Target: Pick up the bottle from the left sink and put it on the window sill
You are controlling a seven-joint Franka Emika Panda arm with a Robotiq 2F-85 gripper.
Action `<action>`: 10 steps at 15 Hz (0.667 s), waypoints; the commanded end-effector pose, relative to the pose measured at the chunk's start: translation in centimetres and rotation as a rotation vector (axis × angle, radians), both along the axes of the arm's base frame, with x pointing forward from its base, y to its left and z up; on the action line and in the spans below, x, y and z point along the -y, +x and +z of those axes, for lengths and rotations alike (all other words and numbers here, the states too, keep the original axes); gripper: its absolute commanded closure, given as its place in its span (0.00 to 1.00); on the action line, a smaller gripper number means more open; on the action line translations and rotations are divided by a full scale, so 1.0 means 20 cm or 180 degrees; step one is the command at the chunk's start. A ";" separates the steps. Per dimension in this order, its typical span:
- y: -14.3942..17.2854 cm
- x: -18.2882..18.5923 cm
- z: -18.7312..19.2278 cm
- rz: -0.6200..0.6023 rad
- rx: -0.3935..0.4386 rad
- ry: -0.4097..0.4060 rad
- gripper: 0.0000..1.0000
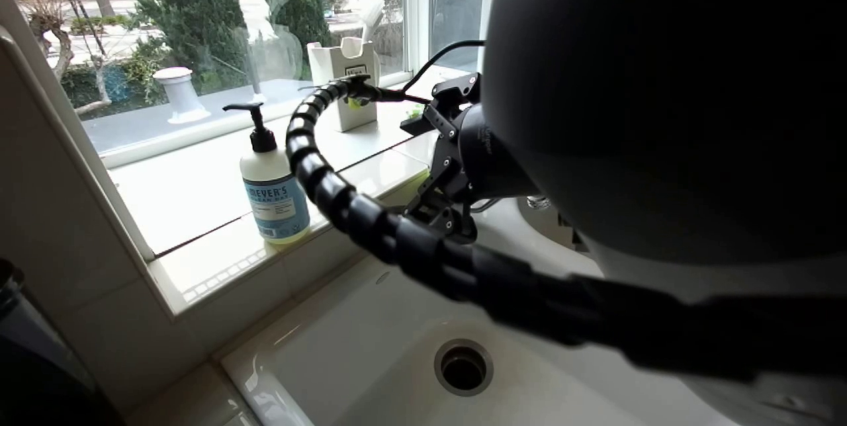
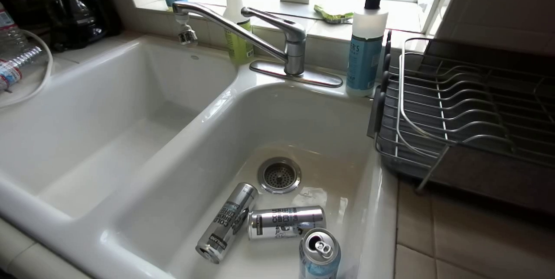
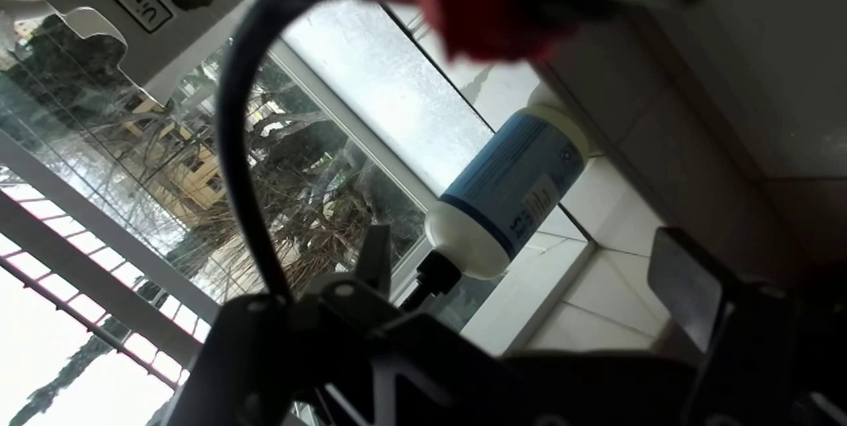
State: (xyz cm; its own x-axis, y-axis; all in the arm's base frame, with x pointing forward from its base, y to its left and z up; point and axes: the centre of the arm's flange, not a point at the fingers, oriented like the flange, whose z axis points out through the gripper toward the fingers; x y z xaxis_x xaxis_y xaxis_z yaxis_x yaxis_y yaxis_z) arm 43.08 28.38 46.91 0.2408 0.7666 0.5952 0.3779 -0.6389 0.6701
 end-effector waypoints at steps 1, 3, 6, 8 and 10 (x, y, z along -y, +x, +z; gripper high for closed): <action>0.00 0.00 0.02 0.0004 0.0051 0.0020 0.00; -0.04 0.05 0.16 -0.0121 0.0255 -0.0102 0.00; -0.07 0.10 0.32 -0.0237 0.0404 -0.0158 0.00; -0.06 0.16 0.40 -0.0286 0.0460 -0.0206 0.00; -0.03 0.21 0.45 -0.0271 0.0507 -0.0226 0.00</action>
